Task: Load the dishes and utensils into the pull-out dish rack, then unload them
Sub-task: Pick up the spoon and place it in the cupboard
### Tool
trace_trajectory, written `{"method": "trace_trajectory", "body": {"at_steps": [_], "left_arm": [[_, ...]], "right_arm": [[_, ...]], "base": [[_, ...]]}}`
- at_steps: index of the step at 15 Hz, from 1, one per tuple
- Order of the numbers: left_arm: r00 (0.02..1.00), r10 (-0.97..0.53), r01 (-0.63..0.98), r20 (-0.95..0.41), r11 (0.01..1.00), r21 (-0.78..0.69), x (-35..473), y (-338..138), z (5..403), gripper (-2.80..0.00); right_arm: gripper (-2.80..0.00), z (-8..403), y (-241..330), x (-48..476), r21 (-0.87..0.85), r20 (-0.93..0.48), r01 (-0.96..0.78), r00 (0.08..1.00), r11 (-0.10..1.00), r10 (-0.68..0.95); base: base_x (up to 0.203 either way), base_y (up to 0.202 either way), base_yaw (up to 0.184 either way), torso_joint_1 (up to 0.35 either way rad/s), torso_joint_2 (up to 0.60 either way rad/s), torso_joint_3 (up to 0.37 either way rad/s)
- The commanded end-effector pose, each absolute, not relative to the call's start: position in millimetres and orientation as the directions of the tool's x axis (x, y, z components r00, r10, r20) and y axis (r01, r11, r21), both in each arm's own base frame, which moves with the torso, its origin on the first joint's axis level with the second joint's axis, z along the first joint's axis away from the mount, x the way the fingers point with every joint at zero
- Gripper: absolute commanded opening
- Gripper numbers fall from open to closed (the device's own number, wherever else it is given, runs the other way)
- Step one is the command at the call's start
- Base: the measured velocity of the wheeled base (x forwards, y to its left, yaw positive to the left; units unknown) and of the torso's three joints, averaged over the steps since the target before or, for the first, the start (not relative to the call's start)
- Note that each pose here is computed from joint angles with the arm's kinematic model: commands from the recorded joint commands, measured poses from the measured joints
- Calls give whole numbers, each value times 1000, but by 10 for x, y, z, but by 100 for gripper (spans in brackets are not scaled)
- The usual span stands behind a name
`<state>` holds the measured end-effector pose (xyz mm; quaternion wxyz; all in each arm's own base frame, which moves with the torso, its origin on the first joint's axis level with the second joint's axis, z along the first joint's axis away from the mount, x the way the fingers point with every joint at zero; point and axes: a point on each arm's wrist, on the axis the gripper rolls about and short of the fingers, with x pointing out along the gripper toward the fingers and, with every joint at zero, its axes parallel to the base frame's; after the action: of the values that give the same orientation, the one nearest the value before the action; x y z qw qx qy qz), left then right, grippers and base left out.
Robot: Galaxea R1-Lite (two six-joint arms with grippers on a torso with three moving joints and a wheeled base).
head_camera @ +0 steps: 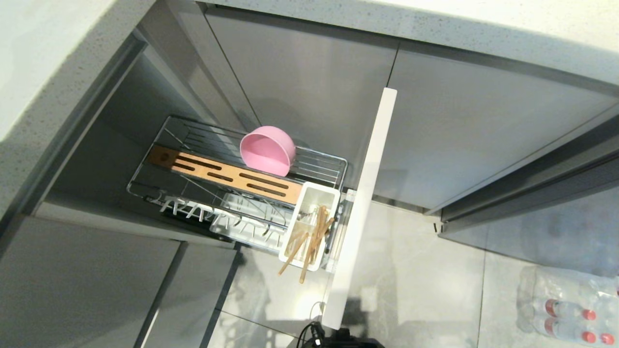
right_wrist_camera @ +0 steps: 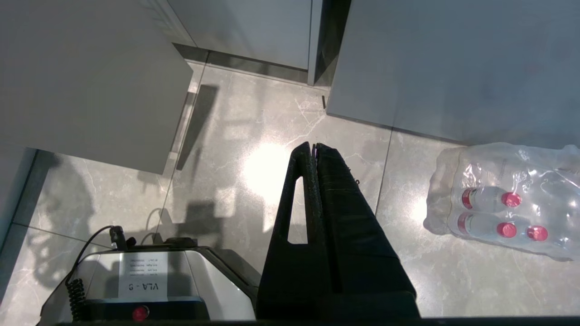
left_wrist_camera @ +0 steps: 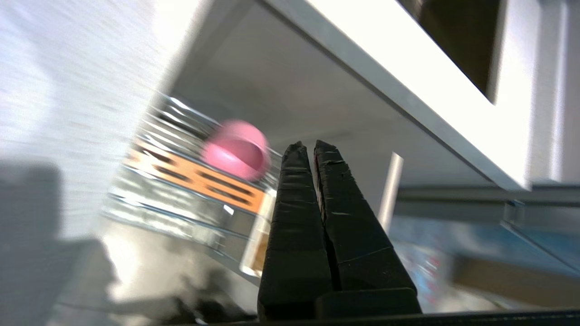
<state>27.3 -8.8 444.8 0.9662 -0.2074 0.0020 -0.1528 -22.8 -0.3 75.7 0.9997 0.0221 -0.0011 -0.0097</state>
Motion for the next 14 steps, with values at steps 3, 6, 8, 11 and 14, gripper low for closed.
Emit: {"method": "trace_trajectory", "body": {"at_steps": [3,6,8,11,14], "left_arm": [[989,-88,119,119,948,-295,-78,-18,4393,-280],[986,113,-94,121,984,-150,-116,-66,4367,-280],[964,249,-247,91,968,-40,-99,-85,4301,-280],[915,403,-402,11,908,121,-51,-71,4128,-280],[824,566,-552,-34,815,177,37,-7,4069,-280]], "right_arm": [[-280,758,-3,-227,45,2,19,1000,999,-19],[-280,757,-3,-228,44,2,18,1000,999,-18],[-280,758,-3,-227,44,2,19,1000,999,-19],[-280,758,-3,-228,45,3,20,1000,999,-20],[-280,758,-3,-228,45,3,20,1000,999,-20]], "base": [[0,0,0,0,0,0],[0,0,0,0,0,0],[0,0,0,0,0,0],[0,0,0,0,0,0],[0,0,0,0,0,0]]}}
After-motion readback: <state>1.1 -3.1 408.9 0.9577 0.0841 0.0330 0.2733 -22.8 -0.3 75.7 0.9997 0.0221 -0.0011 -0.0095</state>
